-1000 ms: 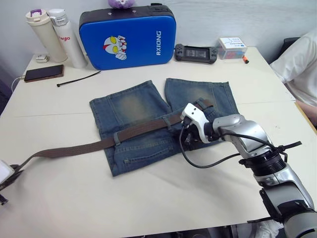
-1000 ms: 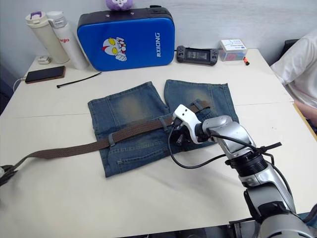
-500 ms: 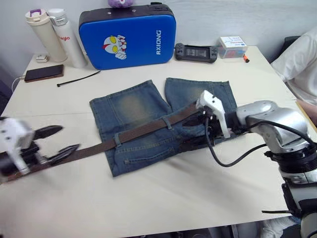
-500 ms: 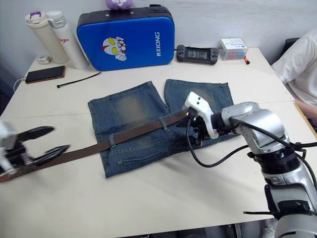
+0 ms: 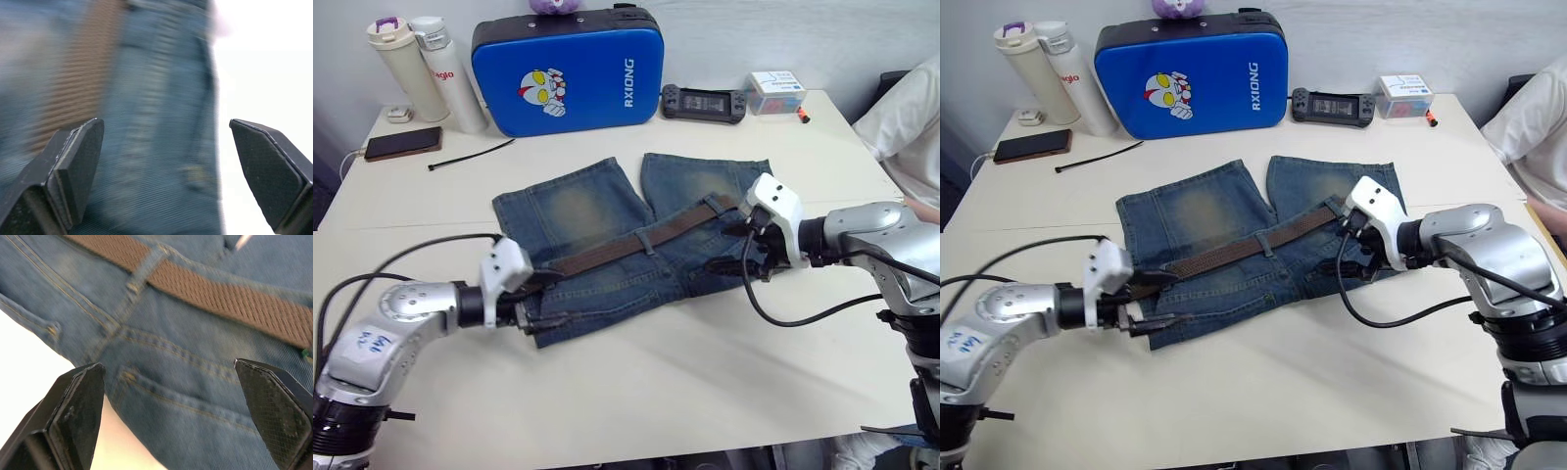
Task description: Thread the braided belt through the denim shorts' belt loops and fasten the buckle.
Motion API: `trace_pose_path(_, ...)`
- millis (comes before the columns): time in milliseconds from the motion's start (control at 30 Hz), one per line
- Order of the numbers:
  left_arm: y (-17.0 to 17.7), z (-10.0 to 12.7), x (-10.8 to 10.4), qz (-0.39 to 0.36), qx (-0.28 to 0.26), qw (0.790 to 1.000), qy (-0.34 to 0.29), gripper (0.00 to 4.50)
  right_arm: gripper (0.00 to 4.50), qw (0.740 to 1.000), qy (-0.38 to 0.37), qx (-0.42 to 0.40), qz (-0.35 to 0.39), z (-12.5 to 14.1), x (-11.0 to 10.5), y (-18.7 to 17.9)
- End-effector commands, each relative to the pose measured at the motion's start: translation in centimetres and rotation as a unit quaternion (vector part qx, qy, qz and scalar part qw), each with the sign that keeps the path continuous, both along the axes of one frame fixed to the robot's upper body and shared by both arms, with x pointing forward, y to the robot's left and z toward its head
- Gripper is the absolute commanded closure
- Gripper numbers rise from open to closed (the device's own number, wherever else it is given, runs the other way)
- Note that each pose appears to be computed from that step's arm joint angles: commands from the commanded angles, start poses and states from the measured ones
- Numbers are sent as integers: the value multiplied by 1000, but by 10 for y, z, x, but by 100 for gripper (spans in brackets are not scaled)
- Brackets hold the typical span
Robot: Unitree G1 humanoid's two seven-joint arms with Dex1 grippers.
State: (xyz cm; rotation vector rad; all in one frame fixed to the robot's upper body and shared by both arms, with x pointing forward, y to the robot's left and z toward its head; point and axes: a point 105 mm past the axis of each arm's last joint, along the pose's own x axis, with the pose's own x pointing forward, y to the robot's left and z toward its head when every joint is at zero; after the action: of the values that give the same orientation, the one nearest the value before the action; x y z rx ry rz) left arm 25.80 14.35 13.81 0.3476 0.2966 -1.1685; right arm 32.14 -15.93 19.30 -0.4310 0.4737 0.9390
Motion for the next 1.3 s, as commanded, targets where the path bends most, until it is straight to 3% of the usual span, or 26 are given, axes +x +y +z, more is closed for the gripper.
trace_pose_path(33, -16, 3, -1, -47, 16, 998, -39, 0, 4, 999, -34, -5, -10, 14, 1, -8)
trace_pose_path(267, -21, -50, 6, -117, 160, 975, -101, 0, 4, 999, -39, -4, -22, 13, -2, -12)
trace_pose_path(367, -4, -39, 30, -83, 181, 966, -166, 78, 0, 999, -38, -2, -36, 13, -2, -12)
trace_pose_path(400, 1, -35, 33, -81, 185, 963, -175, 123, 0, 999, -37, 5, -37, 14, -3, -10)
trace_pose_path(667, 57, -22, 26, -98, 222, 958, -151, 446, 0, 999, -30, 7, -22, 11, -9, 0)
trace_pose_path(767, 80, -18, 28, -106, 249, 952, -141, 449, 0, 999, -30, 14, -15, 10, -9, 5)
trace_pose_path(1033, 102, -11, 32, -93, 255, 954, -129, 449, 0, 999, -23, 17, -34, 5, -4, 4)
trace_pose_path(1267, 117, 1, 30, -10, 215, 970, -113, 449, 0, 999, -12, 27, -32, 1, -1, 6)
trace_pose_path(1300, 115, 4, 27, -5, 197, 975, -101, 399, 0, 999, -9, 31, -29, 1, -1, 7)
